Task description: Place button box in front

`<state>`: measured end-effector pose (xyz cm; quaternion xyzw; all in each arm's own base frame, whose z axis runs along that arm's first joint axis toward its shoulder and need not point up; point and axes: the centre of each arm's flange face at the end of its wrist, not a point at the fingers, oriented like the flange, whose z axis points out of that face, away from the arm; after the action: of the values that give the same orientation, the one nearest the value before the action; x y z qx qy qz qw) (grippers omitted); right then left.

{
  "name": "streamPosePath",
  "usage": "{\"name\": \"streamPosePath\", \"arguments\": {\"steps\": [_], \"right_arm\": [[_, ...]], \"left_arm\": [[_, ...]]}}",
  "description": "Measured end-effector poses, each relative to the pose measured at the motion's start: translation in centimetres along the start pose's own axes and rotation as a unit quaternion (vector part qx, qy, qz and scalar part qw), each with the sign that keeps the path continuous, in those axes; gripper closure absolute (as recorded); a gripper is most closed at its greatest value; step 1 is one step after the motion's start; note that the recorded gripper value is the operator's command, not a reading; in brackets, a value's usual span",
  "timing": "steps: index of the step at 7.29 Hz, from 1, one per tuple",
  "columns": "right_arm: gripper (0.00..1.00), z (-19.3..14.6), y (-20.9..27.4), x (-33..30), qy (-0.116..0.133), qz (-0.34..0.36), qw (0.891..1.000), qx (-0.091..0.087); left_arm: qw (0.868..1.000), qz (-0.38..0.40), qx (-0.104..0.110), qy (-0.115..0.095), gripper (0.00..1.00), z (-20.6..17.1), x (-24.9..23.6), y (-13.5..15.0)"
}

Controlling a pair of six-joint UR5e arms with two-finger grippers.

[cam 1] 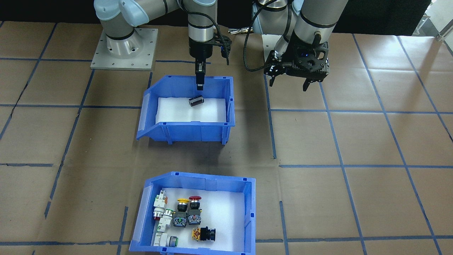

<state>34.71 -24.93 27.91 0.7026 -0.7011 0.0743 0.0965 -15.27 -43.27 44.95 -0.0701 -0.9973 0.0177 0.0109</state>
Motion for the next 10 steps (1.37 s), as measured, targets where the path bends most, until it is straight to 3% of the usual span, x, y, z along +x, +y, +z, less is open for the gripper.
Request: {"name": "streamPosePath", "arguments": {"steps": [2,4,5,7,8,9,10], "right_arm": [[0.00,-1.9,1.2,1.3,0.005,0.018,1.000,0.000],[0.00,-5.6,3.9,5.2,-0.026,0.059,0.998,-0.023],[0.00,-7.8,5.8,8.4,-0.043,0.095,0.994,-0.020],[0.00,-11.6,11.2,15.5,-0.041,0.191,0.981,0.001],[0.00,-13.3,14.4,18.6,-0.032,0.252,0.967,0.013],[0.00,-14.7,17.4,21.2,-0.023,0.325,0.945,0.022],[0.00,-15.1,19.7,23.1,-0.019,0.402,0.915,0.023]], "left_arm": [[1.000,-0.006,0.002,-0.001,0.00,-1.0,-1.8,-1.2],[1.000,-0.002,-0.008,-0.002,0.00,-1.7,-2.9,-1.6],[1.000,-0.001,-0.010,-0.004,0.00,-1.9,-3.0,-1.6],[1.000,0.001,-0.011,-0.005,0.00,-1.9,-3.1,-1.4],[1.000,0.002,-0.012,-0.005,0.00,-1.8,-3.0,-1.3],[1.000,0.002,-0.012,-0.005,0.00,-1.8,-3.0,-1.3],[1.000,0.002,-0.012,-0.005,0.00,-1.9,-3.0,-1.3]]}}
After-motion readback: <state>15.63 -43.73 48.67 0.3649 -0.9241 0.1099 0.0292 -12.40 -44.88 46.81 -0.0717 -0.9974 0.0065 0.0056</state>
